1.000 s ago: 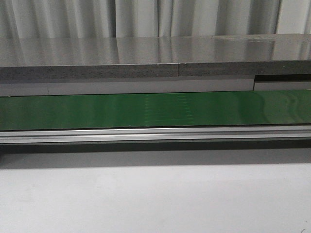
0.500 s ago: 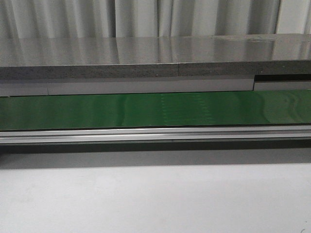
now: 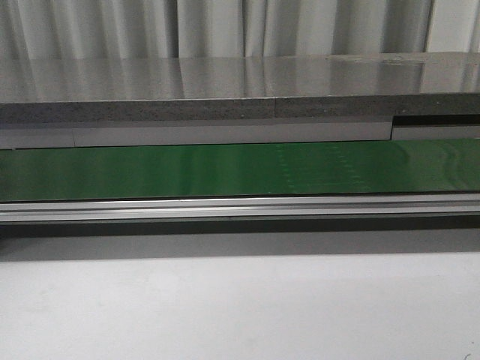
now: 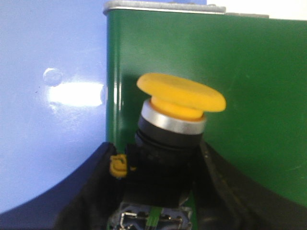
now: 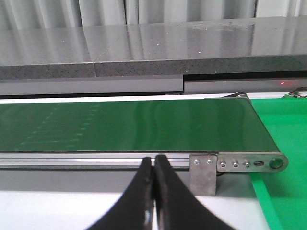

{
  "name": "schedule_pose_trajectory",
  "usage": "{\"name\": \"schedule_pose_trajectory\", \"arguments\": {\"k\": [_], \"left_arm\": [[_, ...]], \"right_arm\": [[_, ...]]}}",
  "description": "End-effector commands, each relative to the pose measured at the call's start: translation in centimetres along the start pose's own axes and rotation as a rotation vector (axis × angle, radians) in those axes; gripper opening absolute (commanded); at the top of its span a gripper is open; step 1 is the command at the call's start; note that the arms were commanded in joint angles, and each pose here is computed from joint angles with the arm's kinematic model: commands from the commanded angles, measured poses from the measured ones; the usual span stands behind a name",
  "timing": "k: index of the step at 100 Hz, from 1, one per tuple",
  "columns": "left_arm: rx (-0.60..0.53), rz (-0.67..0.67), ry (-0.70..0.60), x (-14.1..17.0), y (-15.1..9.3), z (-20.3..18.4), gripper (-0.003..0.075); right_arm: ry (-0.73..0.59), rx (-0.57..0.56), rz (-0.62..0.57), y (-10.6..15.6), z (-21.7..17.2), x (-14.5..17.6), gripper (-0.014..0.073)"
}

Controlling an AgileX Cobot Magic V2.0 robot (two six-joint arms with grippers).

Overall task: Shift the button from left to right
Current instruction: 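Lift the button and place it on the conveyor's near end, then open the left gripper, release the button, and raise the arm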

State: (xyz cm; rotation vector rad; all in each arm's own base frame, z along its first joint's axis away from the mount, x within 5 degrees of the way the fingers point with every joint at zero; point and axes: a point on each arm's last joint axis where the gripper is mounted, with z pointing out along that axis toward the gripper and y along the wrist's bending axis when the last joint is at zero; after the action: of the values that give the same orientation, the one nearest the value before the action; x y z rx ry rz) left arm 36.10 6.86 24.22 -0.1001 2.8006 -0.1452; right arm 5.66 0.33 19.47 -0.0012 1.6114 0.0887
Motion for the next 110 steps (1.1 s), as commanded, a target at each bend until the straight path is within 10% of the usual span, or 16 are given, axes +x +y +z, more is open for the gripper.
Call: {"name": "schedule_pose_trajectory", "arguments": {"k": [1,17,62,110], "left_arm": [[0.012,0.002,-0.094,-0.9,-0.6,-2.2,0.0393],[0.028,-0.01,-0.098,-0.9,-0.8,-2.2,0.0538],[0.161,-0.042,-0.173,-1.0,-2.4,-4.5,0.0534],[0.164,0.103,-0.558,1.7,-7.5,-12.9,0.0534]], "right_arm": [[-0.12,-0.001,-0.002,0.1,-0.3,-1.4,-0.0066],[-0.12,-0.001,-0.002,0.1,-0.3,-1.4,-0.0066],[-0.12,-0.001,-0.002,0.1,-0.3,-1.4,-0.0066],[-0.12,-0.001,-0.002,0.1,-0.3,-1.4,-0.0066]]}}
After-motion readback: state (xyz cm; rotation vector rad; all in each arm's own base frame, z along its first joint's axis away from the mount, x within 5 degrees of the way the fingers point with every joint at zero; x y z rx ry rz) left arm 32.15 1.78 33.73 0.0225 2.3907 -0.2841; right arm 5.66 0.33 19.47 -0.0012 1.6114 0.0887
